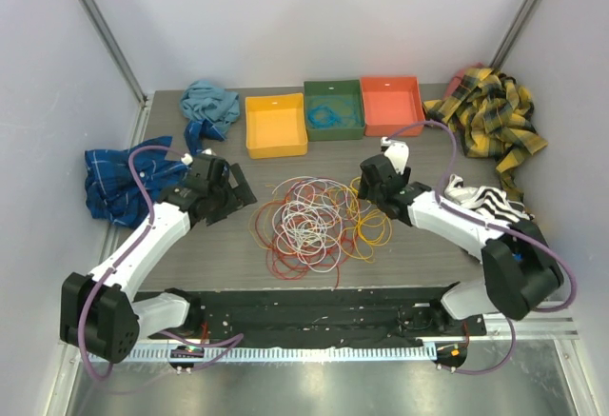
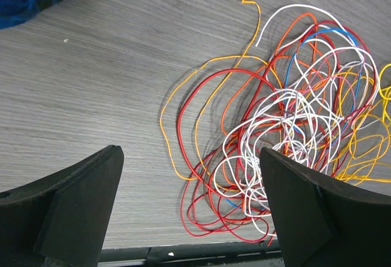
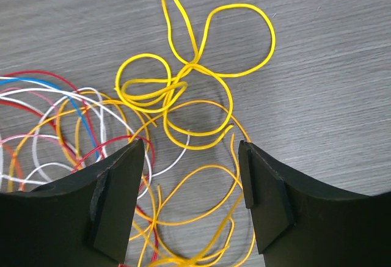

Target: Untangle the cables

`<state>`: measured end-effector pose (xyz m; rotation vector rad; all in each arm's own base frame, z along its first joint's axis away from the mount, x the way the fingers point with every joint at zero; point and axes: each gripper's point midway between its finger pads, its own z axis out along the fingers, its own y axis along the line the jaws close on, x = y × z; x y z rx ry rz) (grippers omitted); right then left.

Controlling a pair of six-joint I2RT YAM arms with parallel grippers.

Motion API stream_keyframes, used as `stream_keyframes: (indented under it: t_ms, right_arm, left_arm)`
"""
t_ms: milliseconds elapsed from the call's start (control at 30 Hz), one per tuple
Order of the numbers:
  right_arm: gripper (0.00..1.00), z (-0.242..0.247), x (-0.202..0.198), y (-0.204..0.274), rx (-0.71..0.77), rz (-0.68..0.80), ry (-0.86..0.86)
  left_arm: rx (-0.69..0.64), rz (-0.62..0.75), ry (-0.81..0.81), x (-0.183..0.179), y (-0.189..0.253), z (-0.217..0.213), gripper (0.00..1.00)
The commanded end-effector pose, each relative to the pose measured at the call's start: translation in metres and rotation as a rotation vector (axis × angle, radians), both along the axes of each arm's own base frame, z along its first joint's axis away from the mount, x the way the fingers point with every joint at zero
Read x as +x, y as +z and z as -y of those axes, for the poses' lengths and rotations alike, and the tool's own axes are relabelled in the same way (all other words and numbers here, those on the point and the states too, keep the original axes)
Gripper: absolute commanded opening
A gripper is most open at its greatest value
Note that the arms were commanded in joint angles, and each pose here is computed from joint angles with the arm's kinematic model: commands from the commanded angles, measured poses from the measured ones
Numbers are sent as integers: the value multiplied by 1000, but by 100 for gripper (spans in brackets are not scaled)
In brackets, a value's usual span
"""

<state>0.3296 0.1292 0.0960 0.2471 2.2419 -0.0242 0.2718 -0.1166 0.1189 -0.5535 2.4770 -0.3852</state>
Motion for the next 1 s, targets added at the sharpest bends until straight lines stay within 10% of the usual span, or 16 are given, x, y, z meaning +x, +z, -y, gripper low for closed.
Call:
stream_keyframes:
  t_ms: [0, 300, 500, 967]
  right_arm:
    - [69, -5, 31, 16, 18, 89, -52]
    - [53, 2, 62, -12, -47, 64, -116]
    - [1, 11, 74, -13, -68, 77, -158]
    - [3, 6, 38, 256, 77, 524, -51]
  left_arm:
    - [-39, 28, -17, 4, 6, 8, 100]
    - [-24, 17, -23, 2, 2, 6, 100]
    - [-16, -1, -21, 0, -2, 5, 100]
    - [-83, 8, -52, 2, 2, 19, 100]
